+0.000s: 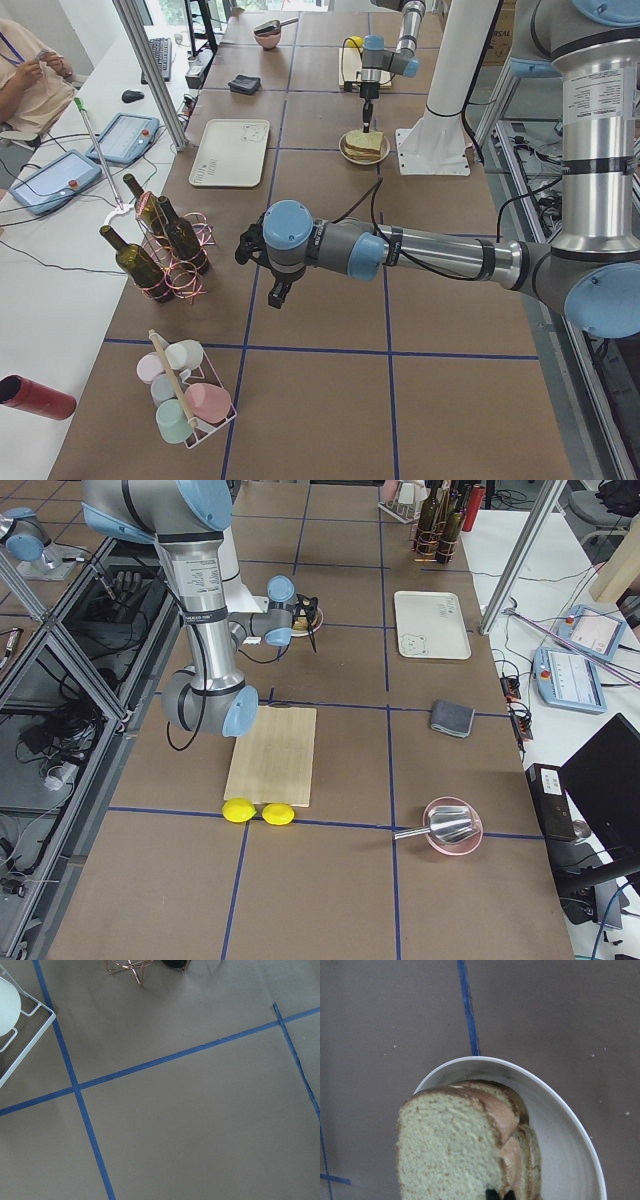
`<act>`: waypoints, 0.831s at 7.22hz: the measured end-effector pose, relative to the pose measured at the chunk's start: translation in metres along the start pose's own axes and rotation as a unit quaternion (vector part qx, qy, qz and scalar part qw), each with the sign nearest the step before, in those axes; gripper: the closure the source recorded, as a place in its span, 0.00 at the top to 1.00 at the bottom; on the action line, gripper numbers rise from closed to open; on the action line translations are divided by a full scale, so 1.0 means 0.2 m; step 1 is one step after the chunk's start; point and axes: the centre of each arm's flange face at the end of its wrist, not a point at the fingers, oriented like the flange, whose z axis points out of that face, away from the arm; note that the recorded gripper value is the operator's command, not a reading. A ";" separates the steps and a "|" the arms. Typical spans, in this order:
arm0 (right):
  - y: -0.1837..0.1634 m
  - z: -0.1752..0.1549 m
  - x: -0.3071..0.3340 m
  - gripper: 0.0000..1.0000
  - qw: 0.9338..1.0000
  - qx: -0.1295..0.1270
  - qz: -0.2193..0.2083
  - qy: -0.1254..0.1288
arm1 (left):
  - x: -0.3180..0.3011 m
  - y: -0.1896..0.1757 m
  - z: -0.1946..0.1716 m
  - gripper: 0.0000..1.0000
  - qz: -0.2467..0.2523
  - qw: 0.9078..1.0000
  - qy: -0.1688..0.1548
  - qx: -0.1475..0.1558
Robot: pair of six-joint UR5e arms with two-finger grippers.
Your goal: Make sandwich and place on tray
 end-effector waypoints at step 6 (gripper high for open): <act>-0.22 -0.28 0.05 1.00 0.999 0.044 0.017 0.018 | 0.48 -0.12 0.35 0.89 -0.013 0.996 0.087 -0.022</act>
